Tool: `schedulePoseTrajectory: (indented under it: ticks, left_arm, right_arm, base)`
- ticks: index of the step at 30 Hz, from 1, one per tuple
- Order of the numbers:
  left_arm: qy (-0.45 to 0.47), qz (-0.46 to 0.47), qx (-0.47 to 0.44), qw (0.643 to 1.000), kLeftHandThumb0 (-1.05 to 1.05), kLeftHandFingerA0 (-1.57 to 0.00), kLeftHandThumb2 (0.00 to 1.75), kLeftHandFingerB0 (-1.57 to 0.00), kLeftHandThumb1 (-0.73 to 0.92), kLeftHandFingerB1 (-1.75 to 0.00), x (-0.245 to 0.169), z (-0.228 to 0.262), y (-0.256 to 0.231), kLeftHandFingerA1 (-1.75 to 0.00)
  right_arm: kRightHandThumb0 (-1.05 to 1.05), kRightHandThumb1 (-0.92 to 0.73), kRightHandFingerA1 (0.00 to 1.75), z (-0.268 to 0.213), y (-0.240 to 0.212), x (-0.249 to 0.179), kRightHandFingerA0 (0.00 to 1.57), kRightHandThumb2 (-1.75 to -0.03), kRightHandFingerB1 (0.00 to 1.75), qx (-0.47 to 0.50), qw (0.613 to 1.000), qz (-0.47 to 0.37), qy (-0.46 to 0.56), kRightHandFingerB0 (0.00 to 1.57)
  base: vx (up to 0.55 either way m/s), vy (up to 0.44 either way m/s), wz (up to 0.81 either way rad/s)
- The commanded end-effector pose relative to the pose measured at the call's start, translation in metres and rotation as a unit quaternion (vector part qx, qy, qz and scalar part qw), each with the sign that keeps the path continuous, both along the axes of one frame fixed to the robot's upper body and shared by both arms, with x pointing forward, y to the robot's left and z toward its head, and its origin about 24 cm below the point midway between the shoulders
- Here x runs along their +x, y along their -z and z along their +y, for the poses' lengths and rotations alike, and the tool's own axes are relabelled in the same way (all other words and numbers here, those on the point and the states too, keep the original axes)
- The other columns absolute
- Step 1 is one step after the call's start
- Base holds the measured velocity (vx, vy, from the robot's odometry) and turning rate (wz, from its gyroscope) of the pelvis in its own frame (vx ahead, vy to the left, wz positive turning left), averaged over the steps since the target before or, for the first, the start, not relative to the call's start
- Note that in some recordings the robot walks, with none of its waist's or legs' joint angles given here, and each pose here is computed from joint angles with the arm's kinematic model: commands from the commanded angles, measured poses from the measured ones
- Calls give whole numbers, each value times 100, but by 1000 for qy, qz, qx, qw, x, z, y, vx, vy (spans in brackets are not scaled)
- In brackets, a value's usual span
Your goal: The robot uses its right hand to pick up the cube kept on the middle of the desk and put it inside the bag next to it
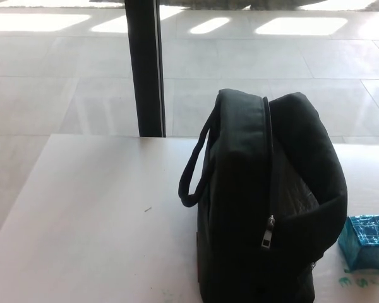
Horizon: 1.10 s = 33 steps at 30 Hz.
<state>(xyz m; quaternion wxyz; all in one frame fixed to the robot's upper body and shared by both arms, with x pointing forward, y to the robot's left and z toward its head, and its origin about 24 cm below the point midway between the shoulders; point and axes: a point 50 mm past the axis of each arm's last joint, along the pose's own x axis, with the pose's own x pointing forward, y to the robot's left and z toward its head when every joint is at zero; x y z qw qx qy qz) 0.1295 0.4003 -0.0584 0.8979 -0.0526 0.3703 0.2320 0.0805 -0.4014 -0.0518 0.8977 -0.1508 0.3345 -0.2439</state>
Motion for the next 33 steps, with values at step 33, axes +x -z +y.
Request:
schedulePoseTrajectory:
  ticks: [33]
  left_arm:
    - [-4,-4,2,1000,-105,-26,89,-18,59,-142,-4,6,-4,-152]
  right_arm:
    - [-34,-53,51,117,-233,184,6,-106,49,-75,868,-354,-339,0]
  base:
    - [0,0,0]
